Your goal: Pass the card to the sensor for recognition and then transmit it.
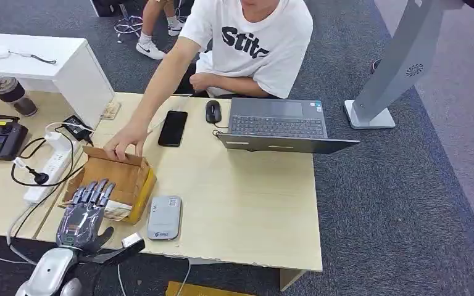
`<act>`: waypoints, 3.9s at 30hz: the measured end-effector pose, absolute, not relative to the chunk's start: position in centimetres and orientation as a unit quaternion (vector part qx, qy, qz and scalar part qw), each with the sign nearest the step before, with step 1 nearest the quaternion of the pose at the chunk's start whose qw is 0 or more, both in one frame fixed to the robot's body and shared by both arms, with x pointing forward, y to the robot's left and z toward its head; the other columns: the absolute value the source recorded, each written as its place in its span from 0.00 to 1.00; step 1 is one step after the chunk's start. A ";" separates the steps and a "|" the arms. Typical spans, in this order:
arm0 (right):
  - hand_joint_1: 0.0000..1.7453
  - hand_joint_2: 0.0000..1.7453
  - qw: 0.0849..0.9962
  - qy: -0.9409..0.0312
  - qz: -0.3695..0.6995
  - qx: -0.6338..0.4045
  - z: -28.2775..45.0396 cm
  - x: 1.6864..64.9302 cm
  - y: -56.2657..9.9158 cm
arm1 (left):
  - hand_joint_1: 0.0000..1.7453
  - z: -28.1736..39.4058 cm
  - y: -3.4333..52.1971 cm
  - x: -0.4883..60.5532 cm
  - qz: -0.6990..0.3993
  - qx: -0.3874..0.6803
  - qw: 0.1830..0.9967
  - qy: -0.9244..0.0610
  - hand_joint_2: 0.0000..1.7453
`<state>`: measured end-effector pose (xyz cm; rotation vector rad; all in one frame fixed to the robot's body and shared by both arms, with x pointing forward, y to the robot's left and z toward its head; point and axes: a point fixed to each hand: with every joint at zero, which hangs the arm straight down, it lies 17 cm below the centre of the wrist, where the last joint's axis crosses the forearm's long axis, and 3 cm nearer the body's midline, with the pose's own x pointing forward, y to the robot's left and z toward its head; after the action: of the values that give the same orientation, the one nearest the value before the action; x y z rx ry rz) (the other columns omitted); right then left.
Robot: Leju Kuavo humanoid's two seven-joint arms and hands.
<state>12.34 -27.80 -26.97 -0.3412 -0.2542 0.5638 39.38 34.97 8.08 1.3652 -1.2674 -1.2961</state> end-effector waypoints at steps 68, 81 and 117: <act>0.00 1.00 0.930 -0.131 0.301 -0.163 -26.8 13.2 -27.4 | 1.00 12.0 35.6 41.5 -0.487 0.590 0.402 -0.503 1.00; 0.00 1.00 0.929 -0.133 0.302 -0.164 -26.7 13.5 -27.4 | 1.00 15.5 37.0 43.0 -0.483 0.633 0.350 -0.494 1.00; 0.00 1.00 0.934 -0.132 0.289 -0.164 -26.7 13.7 -27.5 | 0.00 25.6 36.6 44.8 -0.407 0.690 0.293 -0.522 1.00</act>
<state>13.73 -27.45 -26.70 -0.3356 -0.2710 0.5906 44.77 36.65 25.58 1.8375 -1.3899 -1.0833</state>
